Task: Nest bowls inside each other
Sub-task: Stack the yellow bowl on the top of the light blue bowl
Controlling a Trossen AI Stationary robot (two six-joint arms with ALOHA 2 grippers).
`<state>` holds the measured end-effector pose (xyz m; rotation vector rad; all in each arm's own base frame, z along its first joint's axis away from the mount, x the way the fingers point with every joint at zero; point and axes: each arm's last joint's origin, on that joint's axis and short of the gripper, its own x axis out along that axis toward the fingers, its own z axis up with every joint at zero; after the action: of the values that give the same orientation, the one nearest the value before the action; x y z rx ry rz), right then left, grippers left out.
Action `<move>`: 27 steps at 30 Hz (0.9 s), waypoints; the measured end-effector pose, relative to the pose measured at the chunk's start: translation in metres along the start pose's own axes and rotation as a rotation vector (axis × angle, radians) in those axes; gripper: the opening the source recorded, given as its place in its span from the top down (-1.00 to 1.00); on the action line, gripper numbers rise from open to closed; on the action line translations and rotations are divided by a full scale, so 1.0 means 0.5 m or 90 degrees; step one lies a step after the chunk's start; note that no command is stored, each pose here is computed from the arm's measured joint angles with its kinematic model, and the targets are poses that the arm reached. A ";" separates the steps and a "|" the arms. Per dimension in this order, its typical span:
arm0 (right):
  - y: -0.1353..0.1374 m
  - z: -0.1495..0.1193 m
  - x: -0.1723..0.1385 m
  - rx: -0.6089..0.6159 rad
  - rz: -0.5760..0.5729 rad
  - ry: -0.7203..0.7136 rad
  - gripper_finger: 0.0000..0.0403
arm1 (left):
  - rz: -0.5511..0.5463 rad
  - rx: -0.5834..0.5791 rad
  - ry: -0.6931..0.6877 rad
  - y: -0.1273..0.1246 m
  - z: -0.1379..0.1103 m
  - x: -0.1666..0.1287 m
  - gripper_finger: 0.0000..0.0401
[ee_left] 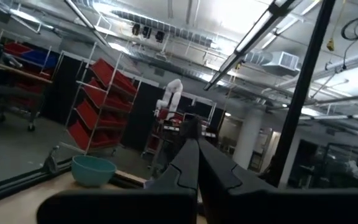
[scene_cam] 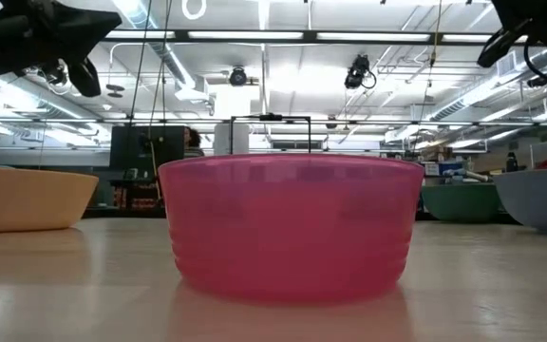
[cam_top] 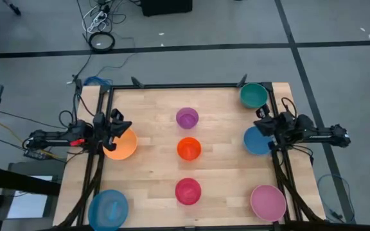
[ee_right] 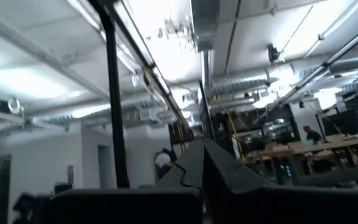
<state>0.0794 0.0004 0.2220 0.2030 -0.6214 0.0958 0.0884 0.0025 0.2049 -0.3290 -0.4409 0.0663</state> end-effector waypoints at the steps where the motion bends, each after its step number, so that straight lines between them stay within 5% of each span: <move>1: 0.000 0.002 0.000 0.009 -0.006 -0.006 1.00 | -0.001 0.001 0.007 0.000 -0.002 0.000 0.95; 15: -0.002 0.001 0.001 0.060 -0.027 -0.003 1.00 | -0.085 -0.032 0.093 -0.005 -0.018 -0.001 0.95; 21: -0.007 -0.004 0.002 0.096 -0.065 0.002 1.00 | -0.062 -0.039 0.159 0.001 -0.037 -0.004 0.95; 27: -0.024 -0.054 0.011 0.162 -0.172 0.120 1.00 | 0.004 -0.029 0.315 0.002 -0.032 -0.014 0.95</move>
<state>0.1010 -0.0051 0.2021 0.5156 -0.3881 -0.0670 0.0890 -0.0021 0.1883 -0.3783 0.0493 -0.0198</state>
